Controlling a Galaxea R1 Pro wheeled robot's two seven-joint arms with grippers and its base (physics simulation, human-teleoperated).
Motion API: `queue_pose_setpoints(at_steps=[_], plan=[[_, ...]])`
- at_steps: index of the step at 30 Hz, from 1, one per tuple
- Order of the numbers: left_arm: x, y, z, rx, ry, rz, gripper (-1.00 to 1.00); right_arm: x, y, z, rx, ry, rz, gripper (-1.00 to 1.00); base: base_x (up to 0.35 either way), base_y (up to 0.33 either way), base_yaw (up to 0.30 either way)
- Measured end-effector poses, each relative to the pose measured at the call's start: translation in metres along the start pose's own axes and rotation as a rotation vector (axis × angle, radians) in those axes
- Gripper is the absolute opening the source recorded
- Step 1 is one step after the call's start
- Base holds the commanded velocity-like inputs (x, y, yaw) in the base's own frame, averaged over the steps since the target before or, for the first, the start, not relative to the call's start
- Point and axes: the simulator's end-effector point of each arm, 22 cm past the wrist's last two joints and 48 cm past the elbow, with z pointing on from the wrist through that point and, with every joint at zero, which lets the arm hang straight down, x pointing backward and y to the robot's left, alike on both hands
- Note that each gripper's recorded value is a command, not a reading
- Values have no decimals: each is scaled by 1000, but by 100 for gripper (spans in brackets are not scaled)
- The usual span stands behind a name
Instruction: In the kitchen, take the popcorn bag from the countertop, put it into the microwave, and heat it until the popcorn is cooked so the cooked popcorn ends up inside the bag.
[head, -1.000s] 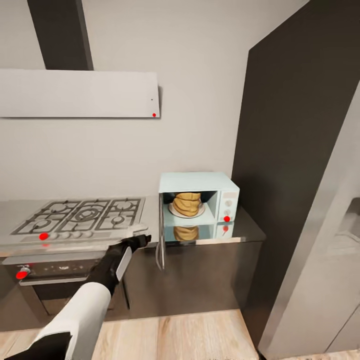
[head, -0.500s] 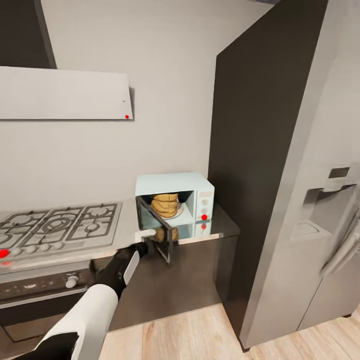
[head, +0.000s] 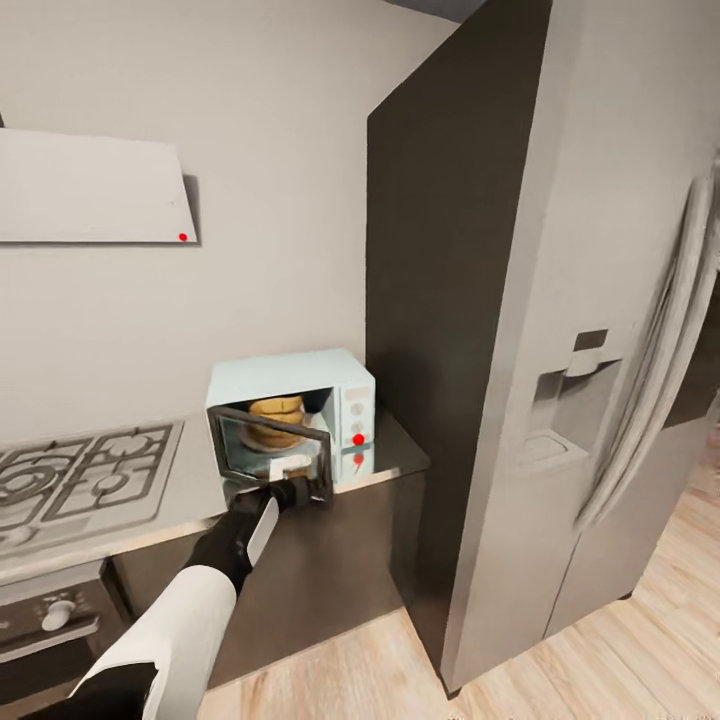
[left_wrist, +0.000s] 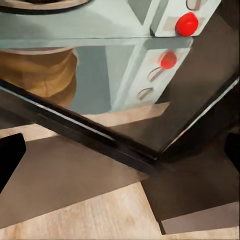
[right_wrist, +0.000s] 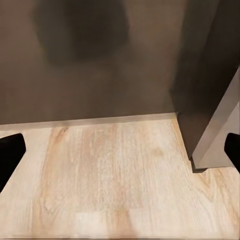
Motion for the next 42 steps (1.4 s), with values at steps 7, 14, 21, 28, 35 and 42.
queue_pose_setpoints(at_steps=[7,14,21,28,35,42], plan=[[-11,0,-3,2,-22,-8,100,10,27,-8,-66,18,-23,100,280,-1,-22],[-20,1,-5,2,-43,-12,100,15,28,-9,-71,28,-33,100,92,43,0],[-20,1,-5,2,-42,-12,100,18,31,-8,-71,33,-31,100,1,1,0],[-20,1,-5,2,-42,-12,100,18,32,-8,-71,33,-30,100,3,0,0],[-20,1,-5,3,-43,-13,100,18,33,-9,-73,33,-31,100,282,0,0],[-18,2,-5,1,-41,-15,100,19,34,-8,-80,38,-31,100,112,0,0]])
